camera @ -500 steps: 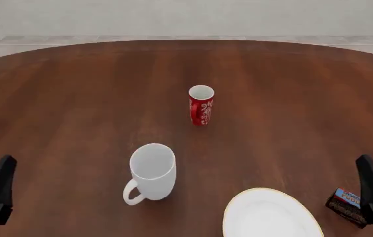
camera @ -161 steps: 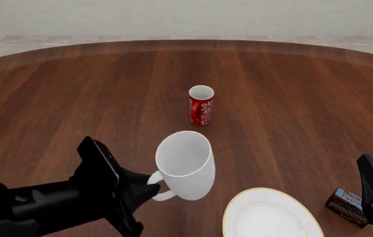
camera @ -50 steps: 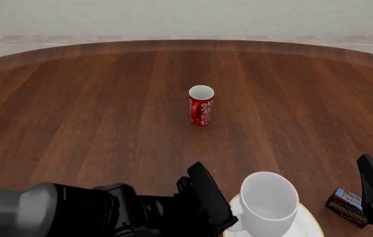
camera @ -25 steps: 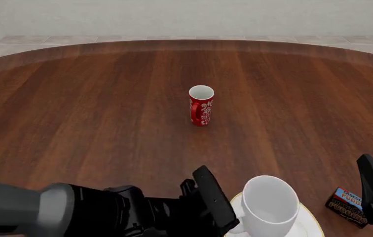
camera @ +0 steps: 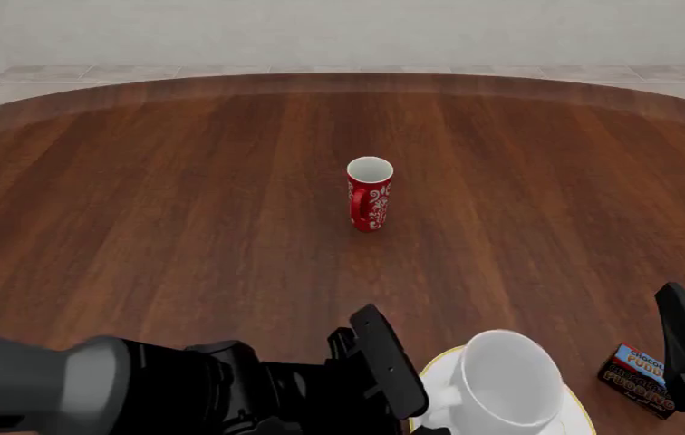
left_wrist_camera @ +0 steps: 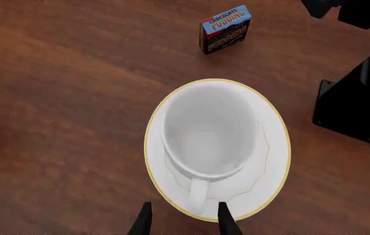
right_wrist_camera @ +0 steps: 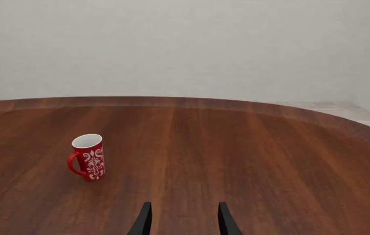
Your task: Put the white mug on the plate.
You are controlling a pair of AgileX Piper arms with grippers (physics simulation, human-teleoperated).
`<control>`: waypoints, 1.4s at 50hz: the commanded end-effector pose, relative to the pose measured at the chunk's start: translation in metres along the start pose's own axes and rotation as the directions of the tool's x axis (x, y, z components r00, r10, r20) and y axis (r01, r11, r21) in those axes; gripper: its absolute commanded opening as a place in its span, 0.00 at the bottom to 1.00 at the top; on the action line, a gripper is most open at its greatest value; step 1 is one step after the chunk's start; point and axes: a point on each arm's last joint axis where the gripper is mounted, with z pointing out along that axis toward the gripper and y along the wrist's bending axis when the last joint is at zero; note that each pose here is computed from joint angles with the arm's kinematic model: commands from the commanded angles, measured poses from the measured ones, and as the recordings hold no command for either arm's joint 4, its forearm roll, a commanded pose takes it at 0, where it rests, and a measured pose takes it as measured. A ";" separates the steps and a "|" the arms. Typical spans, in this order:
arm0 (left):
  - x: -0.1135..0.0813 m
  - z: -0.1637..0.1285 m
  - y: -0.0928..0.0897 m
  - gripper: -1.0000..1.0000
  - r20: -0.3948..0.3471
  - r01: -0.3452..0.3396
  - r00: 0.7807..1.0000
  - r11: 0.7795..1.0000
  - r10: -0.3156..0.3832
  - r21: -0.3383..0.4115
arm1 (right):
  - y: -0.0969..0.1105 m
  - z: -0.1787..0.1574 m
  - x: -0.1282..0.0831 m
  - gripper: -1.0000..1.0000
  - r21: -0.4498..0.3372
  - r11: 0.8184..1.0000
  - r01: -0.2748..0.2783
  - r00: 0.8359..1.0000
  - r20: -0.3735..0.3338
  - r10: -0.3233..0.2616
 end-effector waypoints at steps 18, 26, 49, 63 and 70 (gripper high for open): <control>-0.004 -0.030 0.004 1.00 0.036 -0.015 0.999 1.000 0.016 -0.014 | 0.000 0.000 0.000 1.00 0.000 1.000 0.000 1.000 0.000 0.000; -0.006 -0.056 0.014 1.00 0.085 -0.014 0.996 0.999 0.018 -0.048 | 0.000 0.000 0.000 1.00 0.000 1.000 0.000 1.000 0.000 0.000; -0.005 -0.125 0.026 1.00 0.191 -0.004 0.981 0.993 0.026 -0.115 | 0.000 0.000 -0.001 1.00 -0.002 1.000 0.000 1.000 0.000 0.000; 0.000 -0.133 0.027 1.00 0.198 -0.008 0.980 0.992 0.033 -0.125 | 0.000 0.000 -0.002 1.00 -0.003 1.000 0.010 1.000 0.004 -0.010; 0.000 -0.133 0.027 1.00 0.198 -0.008 0.980 0.992 0.033 -0.125 | 0.000 -0.001 -0.014 1.00 -0.008 1.000 0.009 0.998 0.070 -0.009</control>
